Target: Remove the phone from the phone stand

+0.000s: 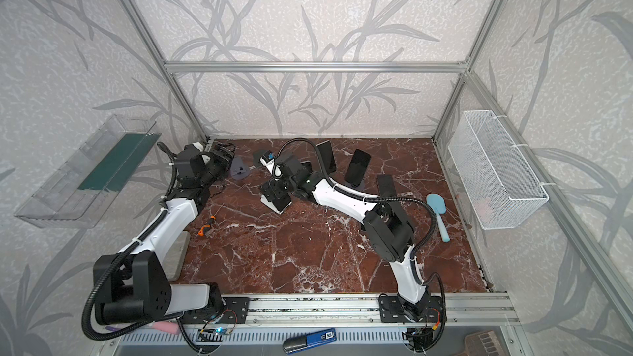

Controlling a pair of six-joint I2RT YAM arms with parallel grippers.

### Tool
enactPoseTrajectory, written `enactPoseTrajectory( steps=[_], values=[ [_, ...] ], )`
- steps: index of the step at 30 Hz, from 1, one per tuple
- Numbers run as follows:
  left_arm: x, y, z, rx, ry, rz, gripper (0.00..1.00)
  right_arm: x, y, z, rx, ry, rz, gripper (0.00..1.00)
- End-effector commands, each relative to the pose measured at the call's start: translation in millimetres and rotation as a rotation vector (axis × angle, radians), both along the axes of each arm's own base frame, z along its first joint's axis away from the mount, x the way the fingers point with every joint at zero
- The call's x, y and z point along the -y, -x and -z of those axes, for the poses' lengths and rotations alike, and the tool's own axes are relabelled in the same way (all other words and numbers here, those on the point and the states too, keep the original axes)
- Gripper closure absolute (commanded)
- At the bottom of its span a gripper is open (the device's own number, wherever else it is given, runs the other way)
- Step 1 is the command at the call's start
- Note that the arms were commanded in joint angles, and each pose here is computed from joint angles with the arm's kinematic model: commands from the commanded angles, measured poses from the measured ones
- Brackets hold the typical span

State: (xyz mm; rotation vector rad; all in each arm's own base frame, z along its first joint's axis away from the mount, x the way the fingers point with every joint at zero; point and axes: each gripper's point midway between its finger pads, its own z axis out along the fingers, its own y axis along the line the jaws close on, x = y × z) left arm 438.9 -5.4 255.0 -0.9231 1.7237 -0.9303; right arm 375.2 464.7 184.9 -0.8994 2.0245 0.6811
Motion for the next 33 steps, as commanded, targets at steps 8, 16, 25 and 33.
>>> enactPoseTrajectory(
  steps=[8, 16, 25, 33],
  values=[
    [1.8, -4.8, 3.0, 0.009, 0.021, 0.017, 0.24, -10.1, -4.8, 15.2, -0.028, 0.022, -0.060, 0.01],
    [3.1, -6.5, 7.0, -0.001, 0.025, 0.025, 0.24, -14.9, -3.5, 27.6, -0.015, 0.053, -0.086, 0.01],
    [-1.6, -7.1, 5.1, 0.003, 0.027, 0.022, 0.24, -19.9, -13.7, 48.8, 0.040, 0.117, -0.067, 0.00],
    [-4.5, -7.2, 3.1, 0.010, 0.037, 0.017, 0.24, -19.4, -14.2, 54.4, 0.040, 0.104, -0.048, 0.13]
  ],
)
